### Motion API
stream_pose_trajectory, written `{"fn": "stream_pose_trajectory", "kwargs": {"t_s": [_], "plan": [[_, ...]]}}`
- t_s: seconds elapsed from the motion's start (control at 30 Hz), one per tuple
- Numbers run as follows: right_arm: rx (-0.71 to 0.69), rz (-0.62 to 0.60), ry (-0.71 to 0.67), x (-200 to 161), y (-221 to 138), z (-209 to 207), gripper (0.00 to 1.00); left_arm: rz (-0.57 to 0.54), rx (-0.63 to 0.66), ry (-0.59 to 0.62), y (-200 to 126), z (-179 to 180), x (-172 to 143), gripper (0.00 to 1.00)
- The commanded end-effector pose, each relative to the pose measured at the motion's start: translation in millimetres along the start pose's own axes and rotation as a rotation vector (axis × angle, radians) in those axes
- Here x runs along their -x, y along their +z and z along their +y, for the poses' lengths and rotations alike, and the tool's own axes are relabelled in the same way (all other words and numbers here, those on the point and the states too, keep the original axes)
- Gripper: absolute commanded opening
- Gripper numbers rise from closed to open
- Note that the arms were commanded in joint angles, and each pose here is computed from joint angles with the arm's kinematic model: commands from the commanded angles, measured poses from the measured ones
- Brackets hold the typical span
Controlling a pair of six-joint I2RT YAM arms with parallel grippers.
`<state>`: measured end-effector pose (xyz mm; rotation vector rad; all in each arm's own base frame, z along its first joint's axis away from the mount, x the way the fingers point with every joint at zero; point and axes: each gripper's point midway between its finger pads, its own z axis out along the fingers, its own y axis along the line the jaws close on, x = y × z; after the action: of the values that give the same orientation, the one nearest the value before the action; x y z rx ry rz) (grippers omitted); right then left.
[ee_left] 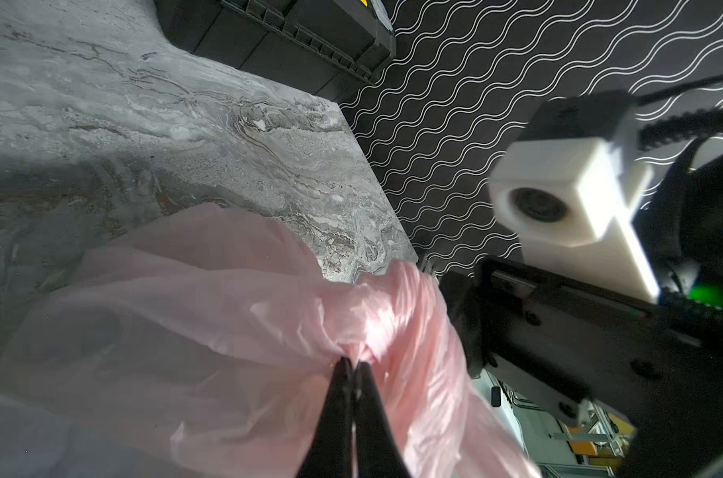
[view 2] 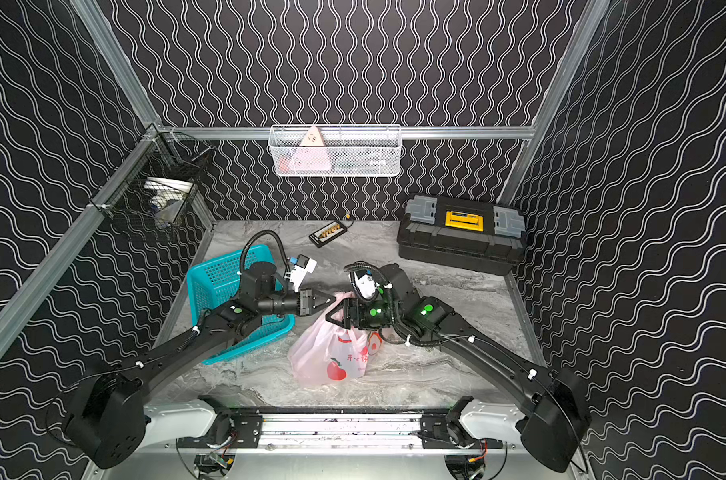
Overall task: Place the pineapple into a plastic bag & tie a knot
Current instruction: Tie the plastic bag at the center of the board.
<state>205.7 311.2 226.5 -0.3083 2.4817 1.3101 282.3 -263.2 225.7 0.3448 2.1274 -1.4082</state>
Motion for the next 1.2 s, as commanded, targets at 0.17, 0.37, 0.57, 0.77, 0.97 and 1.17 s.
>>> {"fn": "stream_pose_trajectory", "kwargs": {"t_s": [0.17,0.37,0.57,0.77,0.97,1.17], "plan": [[-0.026,-0.015,0.049,-3.6,3.6,-12.2,0.25,-0.005,0.042,0.048,-4.3,-2.6,7.1,0.0],[-0.086,-0.022,0.067,-21.5,-6.2,-33.7,0.0,-0.013,0.452,0.164,-19.9,38.1,53.6,0.0],[-0.182,-0.05,0.067,-33.3,-22.3,-56.2,0.0,-0.194,0.877,0.329,-49.9,69.5,172.7,0.0],[-0.288,-0.104,0.085,-36.5,-43.1,-78.7,0.0,-0.381,1.043,0.36,-95.4,74.7,261.0,0.0],[-0.321,-0.132,0.147,-32.4,-52.4,-100.3,0.0,-0.456,0.989,0.362,-116.6,62.1,291.0,0.0],[-0.368,-0.092,0.269,-25.8,-47.7,-141.3,0.0,-0.485,1.011,0.361,-129.4,61.4,292.7,0.0]]}}
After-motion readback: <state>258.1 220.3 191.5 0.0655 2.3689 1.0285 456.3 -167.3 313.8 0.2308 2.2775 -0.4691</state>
